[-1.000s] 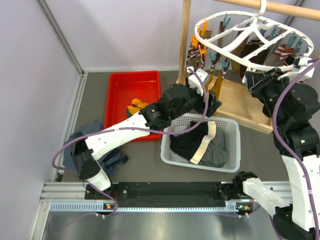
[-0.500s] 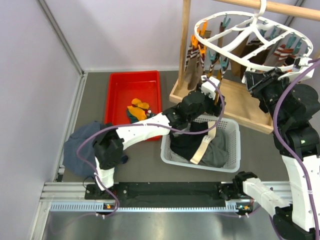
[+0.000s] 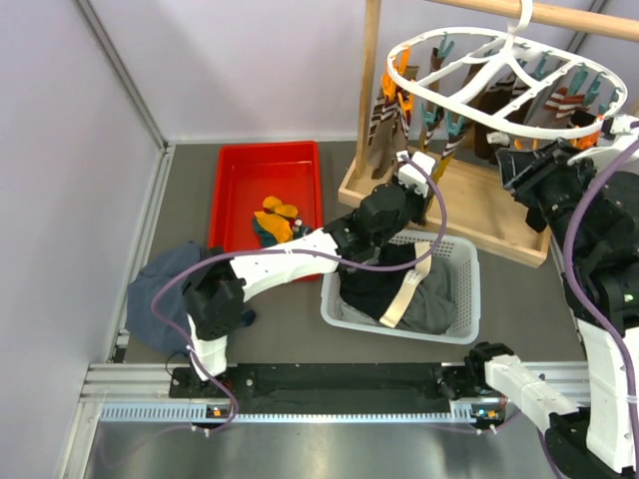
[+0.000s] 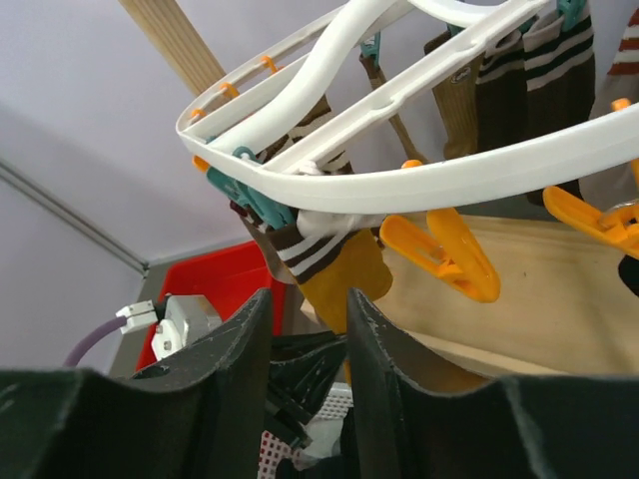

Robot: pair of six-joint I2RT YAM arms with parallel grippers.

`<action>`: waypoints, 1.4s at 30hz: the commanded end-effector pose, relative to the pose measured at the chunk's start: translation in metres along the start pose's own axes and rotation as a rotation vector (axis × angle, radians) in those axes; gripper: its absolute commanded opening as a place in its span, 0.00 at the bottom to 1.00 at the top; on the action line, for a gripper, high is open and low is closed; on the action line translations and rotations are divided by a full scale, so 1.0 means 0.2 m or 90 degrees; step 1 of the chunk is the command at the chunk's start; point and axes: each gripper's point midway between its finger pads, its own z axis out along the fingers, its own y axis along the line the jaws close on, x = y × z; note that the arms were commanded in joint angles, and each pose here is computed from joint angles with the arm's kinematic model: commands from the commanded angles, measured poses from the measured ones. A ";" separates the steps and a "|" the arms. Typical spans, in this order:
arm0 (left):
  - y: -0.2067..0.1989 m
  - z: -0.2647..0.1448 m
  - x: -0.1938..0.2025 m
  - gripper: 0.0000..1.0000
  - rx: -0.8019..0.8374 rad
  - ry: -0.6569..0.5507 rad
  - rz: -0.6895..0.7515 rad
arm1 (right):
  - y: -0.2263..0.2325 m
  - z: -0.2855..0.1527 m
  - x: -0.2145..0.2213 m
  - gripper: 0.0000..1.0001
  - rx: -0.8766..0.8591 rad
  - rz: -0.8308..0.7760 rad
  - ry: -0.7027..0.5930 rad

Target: Remove the socks clipped to the hanger

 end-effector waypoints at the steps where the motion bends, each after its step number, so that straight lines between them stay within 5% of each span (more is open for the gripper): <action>1: -0.05 -0.12 -0.30 0.00 0.002 -0.092 -0.002 | 0.01 -0.16 -0.09 0.37 -0.005 -0.022 -0.014; 10: -0.13 -0.21 -0.32 0.00 -0.009 -0.108 0.034 | 0.08 -0.28 -0.15 0.48 -0.037 -0.042 0.011; 19: -0.28 -0.27 -0.31 0.00 -0.012 -0.120 0.072 | 0.21 -0.09 -0.16 0.60 -0.092 -0.097 0.082; 28: -0.32 -0.30 -0.34 0.00 -0.013 -0.128 0.094 | 0.32 0.04 -0.02 0.58 -0.155 -0.159 0.130; 42: -0.35 -0.31 -0.32 0.00 -0.023 -0.125 0.132 | 0.36 0.31 0.11 0.59 -0.089 -0.246 0.130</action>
